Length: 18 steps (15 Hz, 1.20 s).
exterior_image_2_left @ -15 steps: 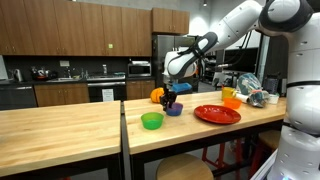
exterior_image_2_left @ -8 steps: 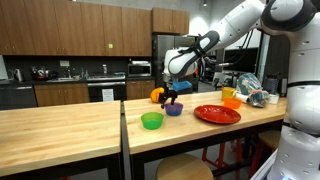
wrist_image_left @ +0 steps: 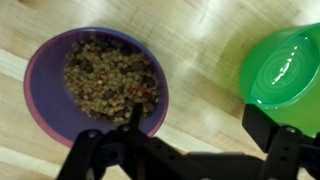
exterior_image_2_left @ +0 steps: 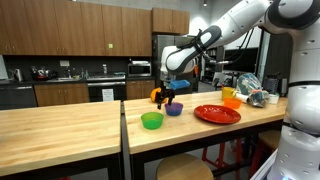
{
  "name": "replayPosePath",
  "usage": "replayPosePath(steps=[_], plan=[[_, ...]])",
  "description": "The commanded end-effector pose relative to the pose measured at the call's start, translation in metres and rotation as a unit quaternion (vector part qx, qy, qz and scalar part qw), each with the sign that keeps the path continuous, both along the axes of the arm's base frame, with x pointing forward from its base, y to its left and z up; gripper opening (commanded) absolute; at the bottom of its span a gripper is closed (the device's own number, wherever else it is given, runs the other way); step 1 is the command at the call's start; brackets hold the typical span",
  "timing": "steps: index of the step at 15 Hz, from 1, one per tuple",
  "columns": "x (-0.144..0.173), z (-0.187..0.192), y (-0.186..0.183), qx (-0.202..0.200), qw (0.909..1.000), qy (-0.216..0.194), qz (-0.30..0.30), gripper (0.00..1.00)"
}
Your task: Pour the contents in the blue bowl into the orange bowl
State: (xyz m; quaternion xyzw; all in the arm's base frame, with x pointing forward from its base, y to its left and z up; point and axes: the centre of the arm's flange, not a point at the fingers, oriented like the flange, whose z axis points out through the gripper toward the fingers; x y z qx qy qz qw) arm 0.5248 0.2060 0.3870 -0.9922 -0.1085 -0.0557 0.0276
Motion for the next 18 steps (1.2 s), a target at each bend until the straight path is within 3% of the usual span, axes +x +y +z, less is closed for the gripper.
replayPosePath(steps=[1, 7, 18], plan=[[-0.010, 0.008, 0.009, 0.010, 0.9994, 0.026, 0.019, 1.00], [-0.012, 0.006, 0.008, 0.032, 0.9982, 0.038, 0.034, 1.00], [-0.007, -0.002, 0.011, 0.025, 0.9986, 0.032, 0.034, 1.00]])
